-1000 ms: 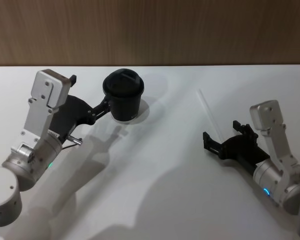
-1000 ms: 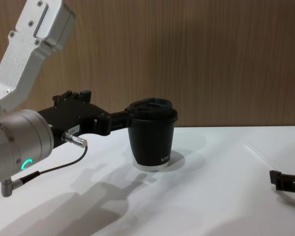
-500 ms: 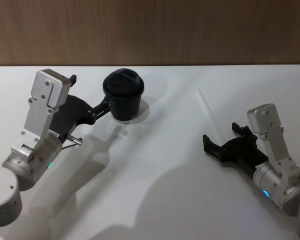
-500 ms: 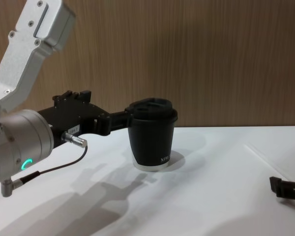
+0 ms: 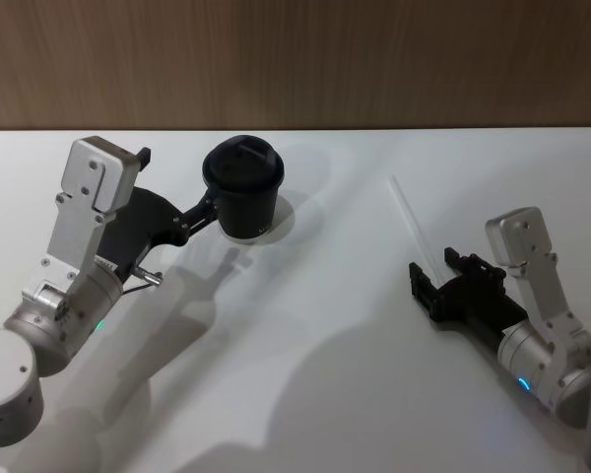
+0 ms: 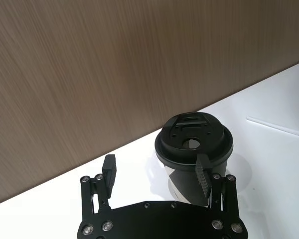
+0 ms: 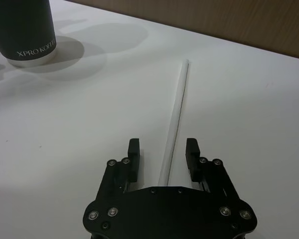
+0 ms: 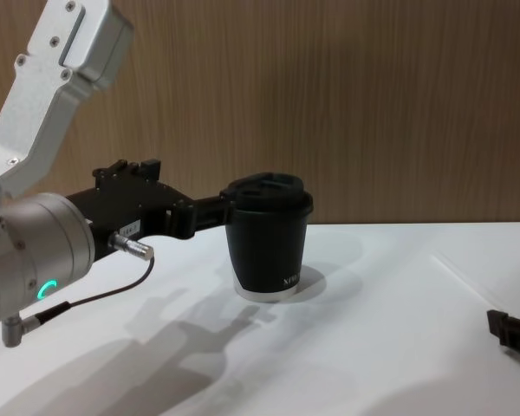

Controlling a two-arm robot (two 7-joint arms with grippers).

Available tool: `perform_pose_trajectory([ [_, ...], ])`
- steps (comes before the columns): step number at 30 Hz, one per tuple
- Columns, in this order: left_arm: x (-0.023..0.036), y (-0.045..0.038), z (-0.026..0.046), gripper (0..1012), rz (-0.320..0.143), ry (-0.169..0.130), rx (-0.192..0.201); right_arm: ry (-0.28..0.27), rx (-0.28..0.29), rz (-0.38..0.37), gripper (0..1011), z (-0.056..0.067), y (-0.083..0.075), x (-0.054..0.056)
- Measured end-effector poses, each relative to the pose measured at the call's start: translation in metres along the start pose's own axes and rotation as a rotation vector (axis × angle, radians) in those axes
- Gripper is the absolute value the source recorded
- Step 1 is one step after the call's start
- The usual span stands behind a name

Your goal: Pick up the straw with one hand, pass it to the other hand, and insert it into the cup.

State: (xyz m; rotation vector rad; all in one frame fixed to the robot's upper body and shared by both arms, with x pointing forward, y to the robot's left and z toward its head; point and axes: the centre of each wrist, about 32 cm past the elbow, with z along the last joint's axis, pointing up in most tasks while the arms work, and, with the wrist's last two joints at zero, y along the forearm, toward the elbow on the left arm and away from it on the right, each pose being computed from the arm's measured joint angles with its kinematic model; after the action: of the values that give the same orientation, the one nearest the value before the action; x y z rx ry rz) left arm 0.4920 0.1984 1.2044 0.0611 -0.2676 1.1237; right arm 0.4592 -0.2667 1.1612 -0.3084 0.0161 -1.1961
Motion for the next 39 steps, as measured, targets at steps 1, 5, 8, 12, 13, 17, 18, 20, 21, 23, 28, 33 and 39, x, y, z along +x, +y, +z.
perform_pose_trajectory([
  [1, 0.0000, 0.0000, 0.0000, 1003, 0.000, 0.000, 0.000, 0.000, 0.000, 0.000, 591, 0.0000, 0.0000, 0.0000],
  [5, 0.0000, 0.0000, 0.0000, 1003, 0.000, 0.000, 0.000, 0.000, 0.000, 0.000, 418, -0.0003, 0.0000, 0.0001],
  [8, 0.0000, 0.0000, 0.0000, 1003, 0.000, 0.000, 0.000, 0.000, 0.000, 0.000, 337, -0.0005, 0.0000, 0.0001],
  [12, 0.0000, 0.0000, 0.0000, 1003, 0.000, 0.000, 0.000, -0.001, 0.000, 0.001, 218, -0.0006, 0.0001, 0.0000],
  [13, 0.0000, 0.0000, 0.0000, 1003, 0.000, 0.000, 0.000, -0.001, 0.000, 0.001, 201, -0.0007, 0.0001, 0.0000],
  [17, 0.0000, 0.0000, 0.0000, 1003, 0.000, 0.000, 0.000, -0.001, 0.000, 0.001, 72, -0.0008, 0.0001, 0.0000],
  [18, 0.0000, 0.0000, 0.0000, 1003, 0.000, 0.000, 0.000, -0.001, 0.000, 0.001, 63, -0.0008, 0.0001, 0.0000],
  [20, 0.0000, 0.0000, 0.0000, 1003, 0.000, 0.000, 0.000, -0.001, 0.000, 0.001, 23, -0.0008, 0.0001, 0.0000],
  [21, 0.0000, 0.0000, 0.0000, 1003, 0.000, 0.000, 0.000, -0.001, 0.000, 0.001, 13, -0.0008, 0.0001, 0.0000],
  [23, 0.0000, 0.0000, 0.0000, 1003, 0.000, 0.000, 0.000, -0.002, 0.001, 0.001, 7, -0.0008, 0.0001, 0.0000],
  [28, 0.0000, 0.0000, 0.0000, 1003, 0.000, 0.000, 0.000, -0.008, 0.009, -0.002, 0, -0.0009, 0.0003, 0.0006],
  [33, 0.0000, 0.0000, 0.0000, 1003, 0.000, 0.000, 0.000, -0.031, 0.040, -0.010, 0, -0.0006, 0.0004, 0.0023],
  [39, 0.0000, 0.0000, 0.0000, 1003, 0.000, 0.000, 0.000, -0.073, 0.091, -0.020, 0, 0.0009, -0.0003, 0.0057],
])
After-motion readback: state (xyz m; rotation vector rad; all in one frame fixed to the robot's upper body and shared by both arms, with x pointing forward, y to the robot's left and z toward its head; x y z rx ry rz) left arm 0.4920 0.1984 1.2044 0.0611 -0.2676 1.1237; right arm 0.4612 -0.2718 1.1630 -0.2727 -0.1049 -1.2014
